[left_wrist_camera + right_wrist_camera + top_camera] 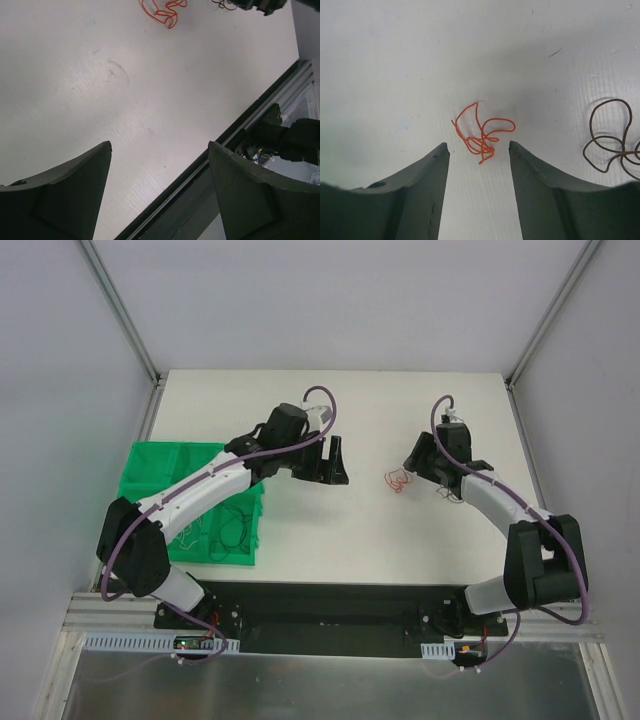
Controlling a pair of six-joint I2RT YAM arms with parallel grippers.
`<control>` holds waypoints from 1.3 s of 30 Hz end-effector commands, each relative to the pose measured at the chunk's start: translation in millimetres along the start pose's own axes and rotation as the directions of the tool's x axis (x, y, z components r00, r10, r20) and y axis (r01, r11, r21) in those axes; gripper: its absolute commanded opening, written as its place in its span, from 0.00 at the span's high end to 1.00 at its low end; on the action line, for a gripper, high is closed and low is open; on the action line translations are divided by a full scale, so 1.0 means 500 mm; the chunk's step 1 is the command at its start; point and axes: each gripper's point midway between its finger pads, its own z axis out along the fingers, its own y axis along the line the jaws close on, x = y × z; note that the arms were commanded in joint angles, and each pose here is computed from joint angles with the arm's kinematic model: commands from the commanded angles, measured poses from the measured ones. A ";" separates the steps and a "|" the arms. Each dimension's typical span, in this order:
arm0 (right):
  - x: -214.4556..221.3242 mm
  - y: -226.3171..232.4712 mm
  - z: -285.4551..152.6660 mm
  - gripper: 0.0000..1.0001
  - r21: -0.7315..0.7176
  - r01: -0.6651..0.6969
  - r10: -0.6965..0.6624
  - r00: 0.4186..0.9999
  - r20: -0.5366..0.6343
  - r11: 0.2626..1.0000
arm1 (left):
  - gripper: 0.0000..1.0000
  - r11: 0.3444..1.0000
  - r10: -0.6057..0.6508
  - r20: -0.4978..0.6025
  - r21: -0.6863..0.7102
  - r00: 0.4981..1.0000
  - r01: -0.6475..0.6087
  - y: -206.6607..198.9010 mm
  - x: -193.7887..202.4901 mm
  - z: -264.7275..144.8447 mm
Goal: Untangle the cables
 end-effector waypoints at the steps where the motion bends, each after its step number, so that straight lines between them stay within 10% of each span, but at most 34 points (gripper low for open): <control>1: -0.008 -0.001 0.017 0.48 0.034 -0.020 0.021 0.999 -0.028 0.999 | 0.23 0.977 0.110 0.007 0.183 0.994 -0.109 -0.063 0.005 -0.026; 21: 0.038 0.005 0.082 0.55 0.098 0.142 -0.135 0.988 -0.076 0.985 | 0.14 0.953 0.100 -0.014 0.289 0.995 -0.091 -0.097 0.027 -0.041; 26: 0.043 0.023 0.078 0.75 0.073 0.196 -0.191 0.979 -0.068 0.978 | 0.18 0.953 0.092 -0.047 0.295 0.995 -0.074 -0.092 0.036 -0.025; 31: 0.065 0.056 0.039 0.95 -0.047 0.239 -0.242 0.967 -0.084 0.970 | 0.19 0.944 0.068 -0.111 0.328 0.991 -0.028 -0.098 0.052 -0.010; 39: 0.140 0.122 -0.090 1.00 -0.378 0.218 -0.274 0.956 -0.101 0.900 | 0.20 0.922 0.058 -0.175 0.387 0.983 0.015 -0.109 0.069 0.007</control>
